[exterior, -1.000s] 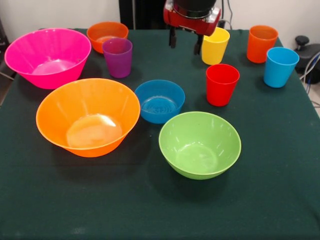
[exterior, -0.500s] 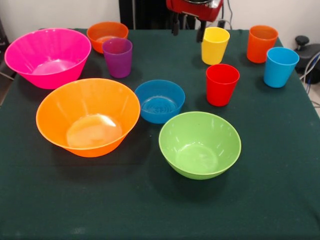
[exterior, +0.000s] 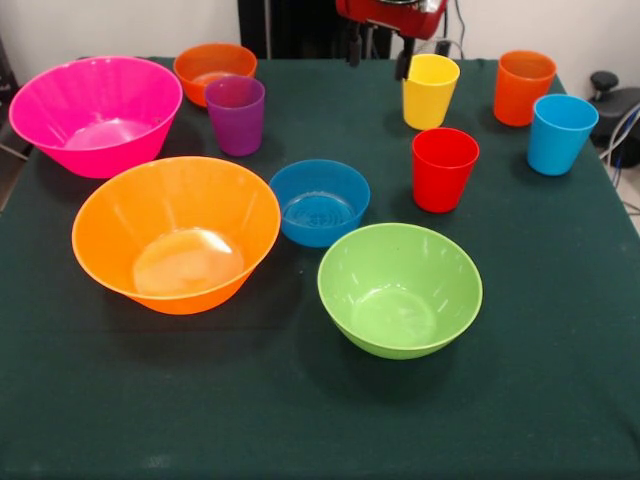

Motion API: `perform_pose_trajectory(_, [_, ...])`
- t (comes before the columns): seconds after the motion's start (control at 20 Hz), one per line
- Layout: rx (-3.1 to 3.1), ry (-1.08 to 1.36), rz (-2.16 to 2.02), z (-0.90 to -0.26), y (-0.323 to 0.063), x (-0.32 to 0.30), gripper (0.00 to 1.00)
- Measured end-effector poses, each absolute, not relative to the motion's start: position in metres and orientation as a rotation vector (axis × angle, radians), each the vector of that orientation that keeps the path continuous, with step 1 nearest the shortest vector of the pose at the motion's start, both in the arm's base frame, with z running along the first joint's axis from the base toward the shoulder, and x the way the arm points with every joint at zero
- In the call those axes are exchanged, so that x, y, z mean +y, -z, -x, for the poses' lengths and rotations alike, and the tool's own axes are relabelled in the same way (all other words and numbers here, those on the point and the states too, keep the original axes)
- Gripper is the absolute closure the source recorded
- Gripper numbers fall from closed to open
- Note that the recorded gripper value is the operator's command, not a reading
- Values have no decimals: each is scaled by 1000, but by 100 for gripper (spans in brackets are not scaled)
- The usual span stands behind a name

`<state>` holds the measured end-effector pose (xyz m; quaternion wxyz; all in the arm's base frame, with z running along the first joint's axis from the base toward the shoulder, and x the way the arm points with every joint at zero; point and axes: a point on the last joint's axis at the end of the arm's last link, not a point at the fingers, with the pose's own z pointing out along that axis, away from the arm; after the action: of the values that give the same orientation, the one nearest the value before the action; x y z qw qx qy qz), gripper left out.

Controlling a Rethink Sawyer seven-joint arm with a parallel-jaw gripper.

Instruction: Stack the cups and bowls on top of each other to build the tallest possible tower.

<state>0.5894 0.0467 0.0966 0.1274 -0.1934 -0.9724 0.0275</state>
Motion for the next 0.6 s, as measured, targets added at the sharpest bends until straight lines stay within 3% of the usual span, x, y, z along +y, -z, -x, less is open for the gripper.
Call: perform_pose_trajectory(0.6, [-2836, -79, 562, -624, -78, 42, 0])
